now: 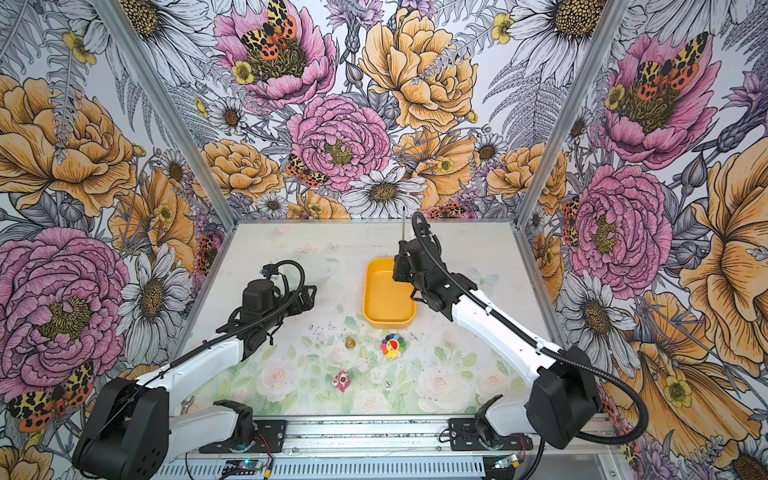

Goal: Put the screwdriver in the bin
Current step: 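Lift the screwdriver with the right gripper and carry it over the yellow bin, then lower the screwdriver into the yellow bin and open the right gripper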

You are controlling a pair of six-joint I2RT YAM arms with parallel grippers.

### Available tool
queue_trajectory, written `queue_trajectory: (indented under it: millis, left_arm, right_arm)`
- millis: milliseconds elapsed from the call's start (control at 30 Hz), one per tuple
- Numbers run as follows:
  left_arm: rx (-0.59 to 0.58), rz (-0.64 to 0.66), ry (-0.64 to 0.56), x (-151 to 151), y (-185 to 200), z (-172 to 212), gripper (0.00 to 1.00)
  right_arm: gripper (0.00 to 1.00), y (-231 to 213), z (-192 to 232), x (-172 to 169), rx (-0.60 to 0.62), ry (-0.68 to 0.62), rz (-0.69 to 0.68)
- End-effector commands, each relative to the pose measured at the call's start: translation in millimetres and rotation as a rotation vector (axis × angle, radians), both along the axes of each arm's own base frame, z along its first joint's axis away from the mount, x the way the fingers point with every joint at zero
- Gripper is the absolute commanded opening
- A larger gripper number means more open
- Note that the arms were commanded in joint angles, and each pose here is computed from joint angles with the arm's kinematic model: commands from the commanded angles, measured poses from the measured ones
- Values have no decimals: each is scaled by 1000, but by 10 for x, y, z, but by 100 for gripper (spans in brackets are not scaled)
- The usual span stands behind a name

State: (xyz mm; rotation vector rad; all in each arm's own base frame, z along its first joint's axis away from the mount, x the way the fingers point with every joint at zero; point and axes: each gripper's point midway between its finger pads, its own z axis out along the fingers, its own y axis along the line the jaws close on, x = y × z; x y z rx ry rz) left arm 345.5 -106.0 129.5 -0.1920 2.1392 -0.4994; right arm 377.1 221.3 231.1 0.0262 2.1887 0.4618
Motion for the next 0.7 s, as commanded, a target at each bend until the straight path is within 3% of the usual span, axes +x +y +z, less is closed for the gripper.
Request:
queue_trajectory:
  millis: [0, 667]
  left_arm:
    - [-26, -10, -31, -12, -59, 177, 99]
    - [-8, 2, -22, -17, -70, 156, 99]
  right_arm:
    - [0, 73, -241, 79, -52, 41, -19]
    - [0, 171, -1459, -235, -63, 359, -58]
